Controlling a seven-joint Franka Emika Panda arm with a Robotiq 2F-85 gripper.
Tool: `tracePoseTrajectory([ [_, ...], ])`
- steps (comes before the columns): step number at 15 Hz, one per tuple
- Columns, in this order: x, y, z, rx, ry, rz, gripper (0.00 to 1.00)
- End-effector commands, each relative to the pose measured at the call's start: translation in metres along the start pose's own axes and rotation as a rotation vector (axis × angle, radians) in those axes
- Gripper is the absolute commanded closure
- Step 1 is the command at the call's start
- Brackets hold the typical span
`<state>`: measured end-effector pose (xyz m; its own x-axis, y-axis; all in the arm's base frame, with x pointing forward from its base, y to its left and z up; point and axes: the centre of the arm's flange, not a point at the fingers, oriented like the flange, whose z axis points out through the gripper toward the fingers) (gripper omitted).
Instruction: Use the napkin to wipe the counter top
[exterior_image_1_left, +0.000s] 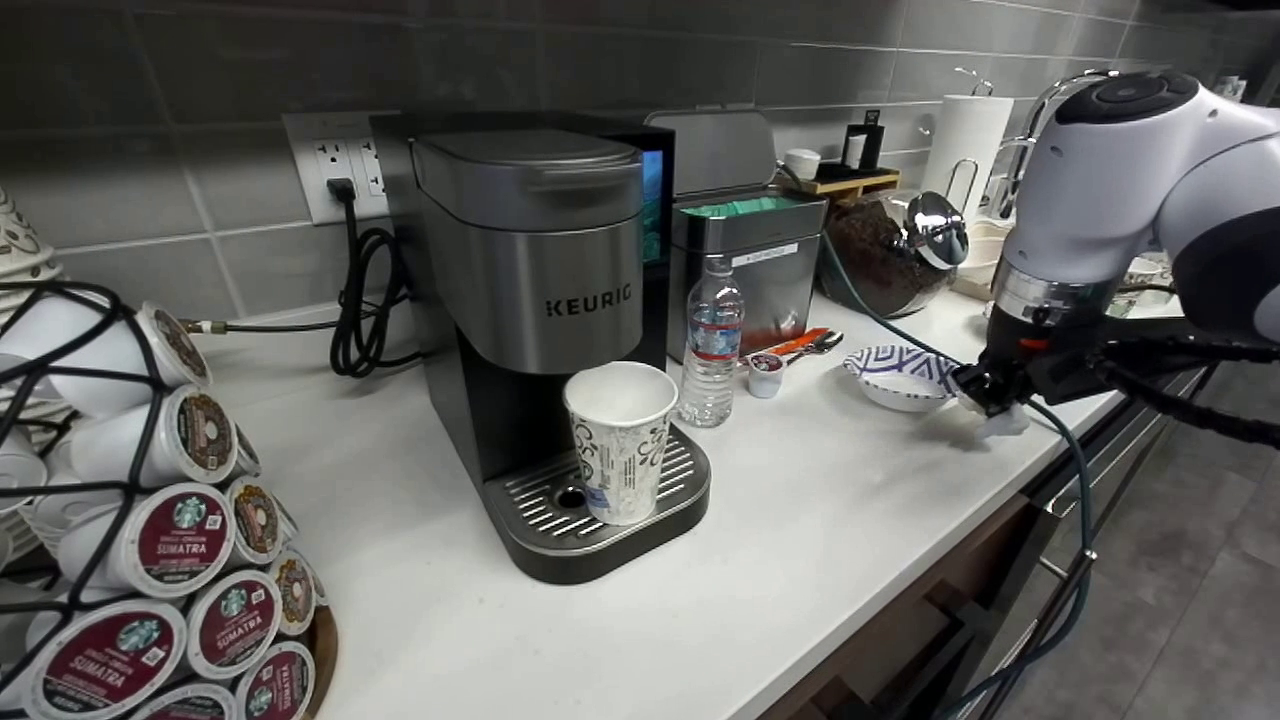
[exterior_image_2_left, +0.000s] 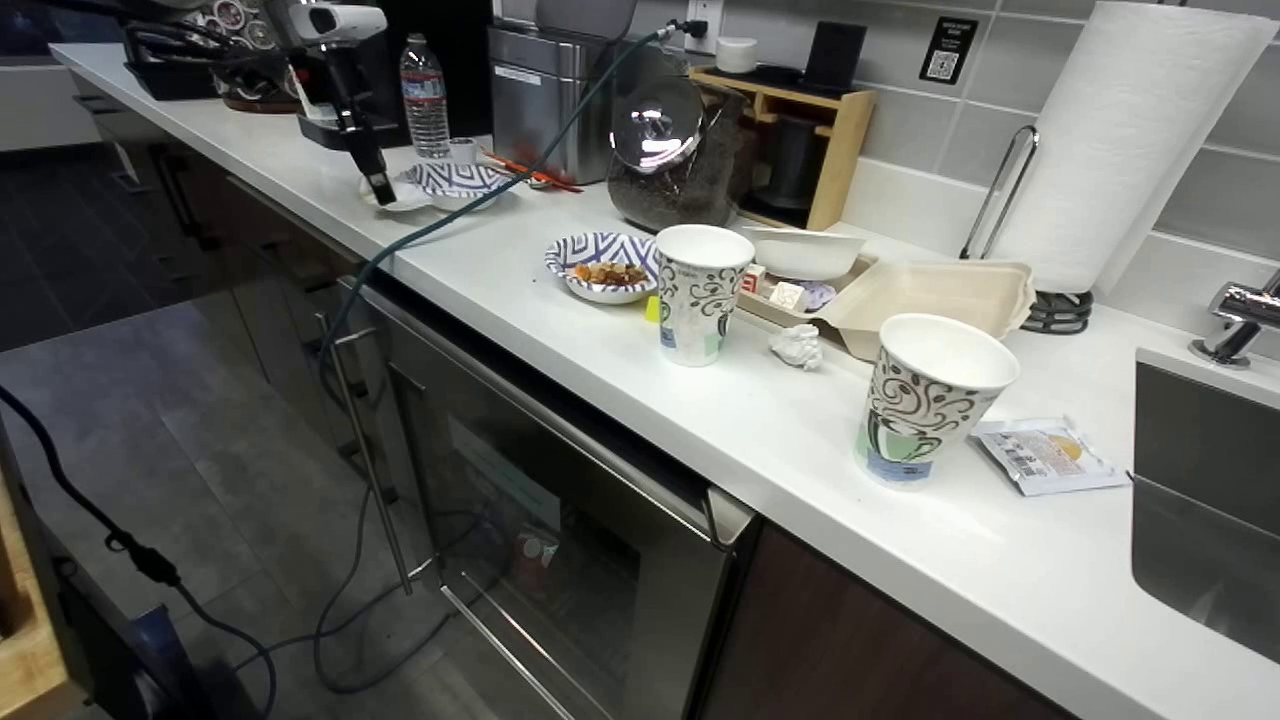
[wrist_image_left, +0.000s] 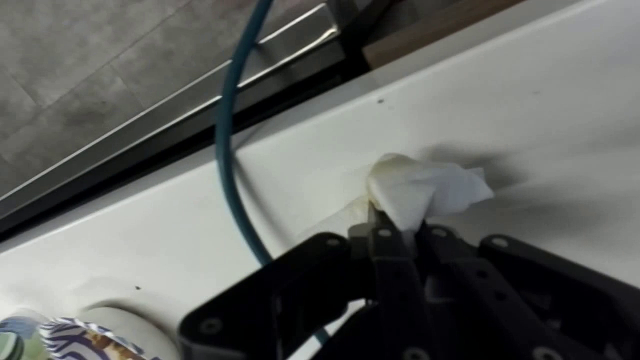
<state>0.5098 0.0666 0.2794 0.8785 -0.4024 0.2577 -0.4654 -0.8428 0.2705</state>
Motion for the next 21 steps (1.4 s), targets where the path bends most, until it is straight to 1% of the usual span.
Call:
tracePoseTrajectory([
  [1,-0.009,0.014,0.009,-0.069,-0.034,0.032,0.98],
  [3,-0.008,0.015,0.017,-0.096,-0.022,0.065,0.98],
  [6,-0.007,0.002,0.030,-0.082,-0.004,0.115,0.98],
  [9,-0.007,-0.014,0.038,-0.057,0.042,0.180,0.98],
  [12,0.002,-0.023,0.028,-0.031,0.107,0.232,0.98],
  [15,0.016,-0.032,0.019,0.010,0.153,0.289,0.98],
  [18,0.031,-0.044,0.028,-0.003,0.214,0.340,0.98],
  [21,0.042,-0.054,0.045,-0.029,0.241,0.389,0.98],
])
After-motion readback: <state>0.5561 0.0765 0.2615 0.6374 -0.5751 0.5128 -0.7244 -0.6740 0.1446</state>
